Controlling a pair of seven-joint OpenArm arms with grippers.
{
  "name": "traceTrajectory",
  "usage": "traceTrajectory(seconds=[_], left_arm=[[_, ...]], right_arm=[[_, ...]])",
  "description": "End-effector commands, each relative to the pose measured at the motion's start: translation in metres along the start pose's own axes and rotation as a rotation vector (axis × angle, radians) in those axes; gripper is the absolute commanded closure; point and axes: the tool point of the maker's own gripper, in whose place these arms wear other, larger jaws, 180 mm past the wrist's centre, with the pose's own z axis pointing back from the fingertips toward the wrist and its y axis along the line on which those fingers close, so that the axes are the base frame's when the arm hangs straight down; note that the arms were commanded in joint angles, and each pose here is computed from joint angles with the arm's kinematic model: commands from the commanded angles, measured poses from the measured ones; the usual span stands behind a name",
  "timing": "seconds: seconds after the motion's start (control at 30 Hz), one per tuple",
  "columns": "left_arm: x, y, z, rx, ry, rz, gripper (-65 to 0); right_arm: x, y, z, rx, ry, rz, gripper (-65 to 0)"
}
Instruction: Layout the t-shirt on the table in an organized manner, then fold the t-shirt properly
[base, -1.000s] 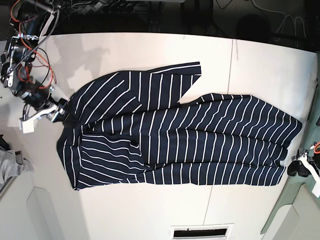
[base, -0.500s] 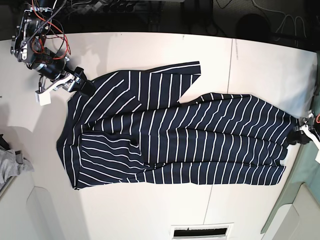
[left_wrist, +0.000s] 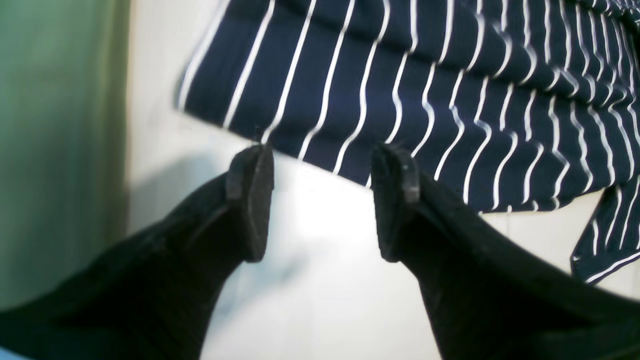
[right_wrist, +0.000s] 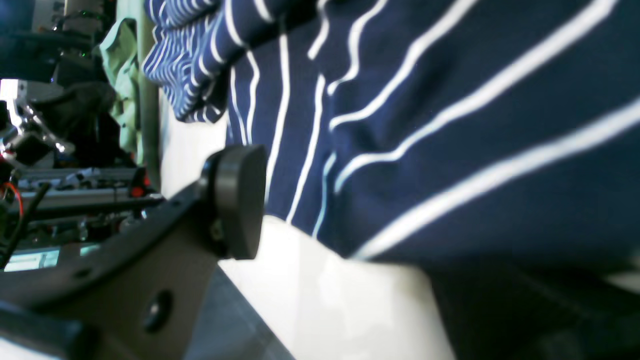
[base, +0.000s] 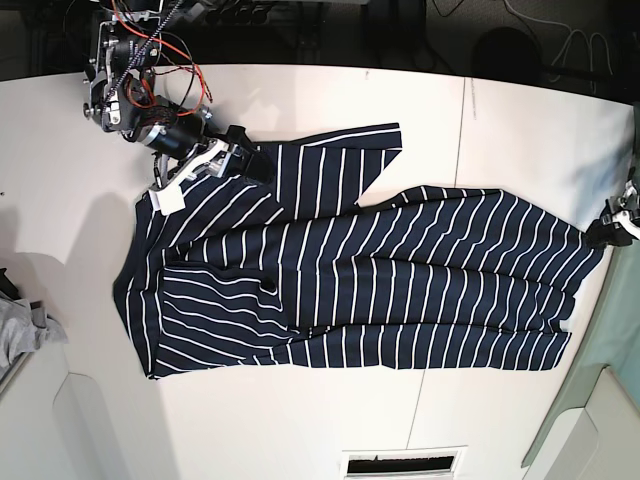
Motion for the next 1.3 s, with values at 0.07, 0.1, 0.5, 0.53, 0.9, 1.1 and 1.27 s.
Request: traceTrajectory(seconds=[0.07, 0.1, 0.5, 0.53, 0.9, 1.1, 1.27], left_arm=[[0.006, -0.005, -0.002, -0.012, -0.036, 0.006, -33.5], [0.002, -0.008, -0.005, -0.013, -0.037, 0.009, -33.5], [-0.027, -0.029, -0.042, 0.04, -0.052, 0.073, -33.5], [-0.028, -0.032, -0.044, 0.034, -0.061, 0.079, -33.5], [-0.023, -0.041, -0.052, 0.039, -0.125, 0.049, 0.0], [0.011, -0.034, -0.031, 0.043, -0.17, -0.066, 0.0], [0.06, -0.041, 0.004, 0.066, -0.193, -0.243, 0.0]], right_arm=[[0.013, 0.023, -0.011, 0.059, -0.065, 0.015, -36.0], [0.013, 0.027, -0.014, 0.07, -0.068, 0.012, -36.0], [0.019, 0.042, -0.028, 0.08, -0.137, 0.013, -28.5], [0.019, 0.042, -0.029, 0.079, -0.138, 0.018, -22.3], [0.023, 0.055, -0.024, 0.119, -0.116, 0.034, 0.0], [0.051, 0.072, 0.01, 0.097, -0.097, 0.22, 0.0], [0.097, 0.055, 0.065, -0.035, -0.167, 0.397, 0.0]])
